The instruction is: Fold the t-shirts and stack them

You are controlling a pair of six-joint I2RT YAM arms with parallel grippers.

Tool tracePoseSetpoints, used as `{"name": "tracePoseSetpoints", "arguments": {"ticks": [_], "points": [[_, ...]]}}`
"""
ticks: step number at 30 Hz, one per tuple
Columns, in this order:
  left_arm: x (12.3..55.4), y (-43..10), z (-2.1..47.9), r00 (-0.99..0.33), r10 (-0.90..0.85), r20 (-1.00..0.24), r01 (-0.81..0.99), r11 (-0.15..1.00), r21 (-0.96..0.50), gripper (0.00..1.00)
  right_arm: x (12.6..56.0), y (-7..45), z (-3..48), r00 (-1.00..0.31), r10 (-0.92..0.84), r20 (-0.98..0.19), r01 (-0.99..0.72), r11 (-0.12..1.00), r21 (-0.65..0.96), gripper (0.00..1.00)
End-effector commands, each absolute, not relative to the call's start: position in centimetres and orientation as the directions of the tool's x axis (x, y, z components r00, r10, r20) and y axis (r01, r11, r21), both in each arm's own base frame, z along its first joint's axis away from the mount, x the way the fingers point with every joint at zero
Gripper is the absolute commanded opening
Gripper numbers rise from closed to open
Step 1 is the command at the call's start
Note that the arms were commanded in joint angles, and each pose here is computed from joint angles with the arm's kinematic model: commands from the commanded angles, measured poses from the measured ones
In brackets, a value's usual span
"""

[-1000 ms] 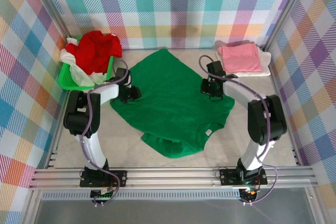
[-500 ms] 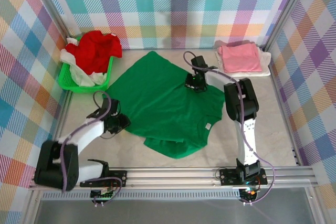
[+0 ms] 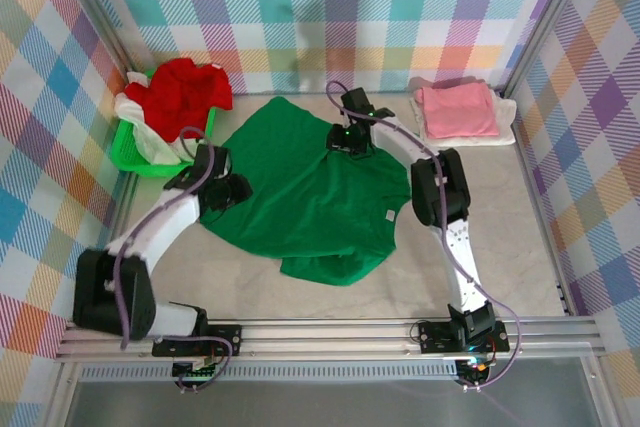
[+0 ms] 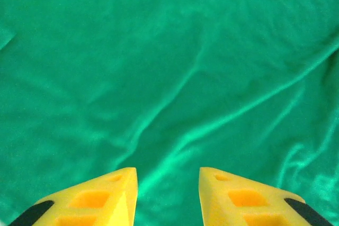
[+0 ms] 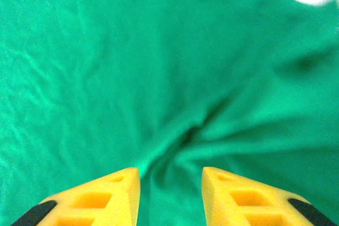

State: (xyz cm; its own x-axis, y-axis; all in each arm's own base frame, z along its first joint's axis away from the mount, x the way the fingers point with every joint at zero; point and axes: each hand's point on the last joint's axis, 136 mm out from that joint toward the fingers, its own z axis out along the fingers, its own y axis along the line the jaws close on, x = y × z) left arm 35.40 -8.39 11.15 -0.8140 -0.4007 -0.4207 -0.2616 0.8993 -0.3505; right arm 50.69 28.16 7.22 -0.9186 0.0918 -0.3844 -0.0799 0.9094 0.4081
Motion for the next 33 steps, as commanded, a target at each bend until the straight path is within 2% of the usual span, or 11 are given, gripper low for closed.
{"name": "tracePoseSetpoints", "arguments": {"ticks": [1,7,9,15,19,26,33], "points": [[41.3,-9.9,11.5,-0.832,-0.288,-0.473,-0.147,0.939,-0.312,0.35,48.1,24.9,12.9,-0.872,0.133,-0.471,-0.061,0.925,0.375,0.41],[50.6,-13.5,8.4,-0.89,-0.21,-0.405,-0.068,0.939,-0.338,0.28,42.0,19.0,11.7,-0.86,0.253,-0.443,0.06,0.913,0.404,0.44],[53.3,-14.5,7.3,-0.895,-0.215,-0.391,-0.065,0.93,-0.361,0.19,40.3,17.6,11.9,-0.847,0.26,-0.465,0.072,0.921,0.383,0.45],[56.8,-12.8,3.3,-0.882,-0.342,-0.326,-0.188,0.887,-0.421,0.18,37.8,14.2,13.7,-0.8,0.323,-0.505,0.114,0.909,0.401,0.45],[55.9,-9.7,1.6,-0.843,-0.45,-0.295,-0.299,0.847,-0.44,0.18,37.8,12.5,14.7,-0.774,0.358,-0.522,0.137,0.9,0.414,0.47],[48.3,-5.1,1.3,-0.783,-0.559,-0.272,-0.432,0.804,-0.409,0.16,40.3,14.0,12.0,-0.845,0.31,-0.436,0.11,0.898,0.426,0.44],[46.6,-6.6,2.8,-0.796,-0.532,-0.288,-0.38,0.81,-0.447,0.17,45.2,15.5,8.2,-0.889,0.247,-0.386,0.098,0.925,0.367,0.36]]}}
